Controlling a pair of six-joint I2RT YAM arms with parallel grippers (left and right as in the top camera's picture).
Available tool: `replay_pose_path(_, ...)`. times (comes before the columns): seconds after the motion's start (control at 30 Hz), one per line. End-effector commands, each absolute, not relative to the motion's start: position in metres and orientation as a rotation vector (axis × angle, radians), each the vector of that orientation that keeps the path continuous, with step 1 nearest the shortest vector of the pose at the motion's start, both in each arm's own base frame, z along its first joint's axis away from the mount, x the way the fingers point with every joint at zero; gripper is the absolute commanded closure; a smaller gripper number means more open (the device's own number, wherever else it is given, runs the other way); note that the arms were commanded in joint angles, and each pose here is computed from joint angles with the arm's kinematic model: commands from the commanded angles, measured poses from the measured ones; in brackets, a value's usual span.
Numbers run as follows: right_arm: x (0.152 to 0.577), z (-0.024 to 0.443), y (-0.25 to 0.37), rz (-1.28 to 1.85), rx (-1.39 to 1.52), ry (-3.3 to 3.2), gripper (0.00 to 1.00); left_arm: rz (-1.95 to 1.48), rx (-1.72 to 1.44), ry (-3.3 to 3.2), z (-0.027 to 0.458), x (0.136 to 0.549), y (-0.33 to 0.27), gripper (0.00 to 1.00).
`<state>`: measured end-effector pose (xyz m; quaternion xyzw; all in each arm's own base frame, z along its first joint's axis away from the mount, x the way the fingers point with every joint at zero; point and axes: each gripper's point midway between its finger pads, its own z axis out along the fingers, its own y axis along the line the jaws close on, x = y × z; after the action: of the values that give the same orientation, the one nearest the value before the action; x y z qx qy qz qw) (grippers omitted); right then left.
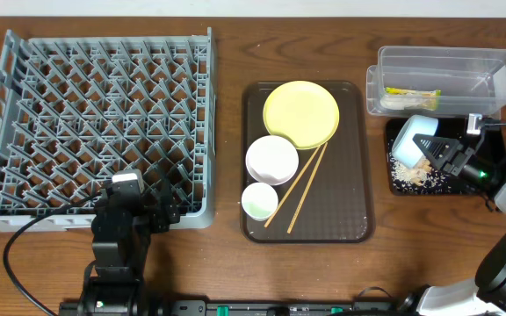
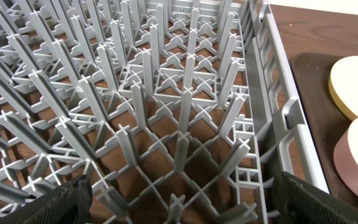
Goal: Sort waste into correct bins and load items into the dishwasher rack
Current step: 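Carry the blue bowl over the black tray and tip the rice out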
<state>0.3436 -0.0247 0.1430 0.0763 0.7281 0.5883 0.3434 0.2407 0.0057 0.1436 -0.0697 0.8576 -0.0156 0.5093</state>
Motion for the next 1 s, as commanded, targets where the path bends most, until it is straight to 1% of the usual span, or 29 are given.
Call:
replay_pose_path(0.0,0.338,0.152,-0.027,1.553,0.135,1.825,0.99,-0.034,-0.185,2.043,0.153,0.242,0.008,0.06)
replay_pose_path(0.4,0.341,0.154,-0.047,1.455,0.108,1.799,0.99,-0.034,-0.185,2.043,0.153,0.242,0.008,0.06)
replay_pose_path(0.67,0.344,0.153,-0.058,1.446,0.172,1.809,0.99,-0.034,-0.185,2.042,0.153,0.242,0.008,0.06)
replay_pose_path(0.8,0.354,0.133,-0.069,1.401,0.404,1.912,0.99,-0.034,-0.185,2.043,0.153,0.242,0.008,0.06)
replay_pose_path(0.87,0.357,0.127,-0.074,1.375,0.471,1.937,0.99,-0.034,-0.185,2.043,0.153,0.242,0.008,0.06)
replay_pose_path(0.97,0.359,0.123,-0.077,1.35,0.498,1.95,0.99,-0.034,-0.185,2.043,0.153,0.242,0.008,0.06)
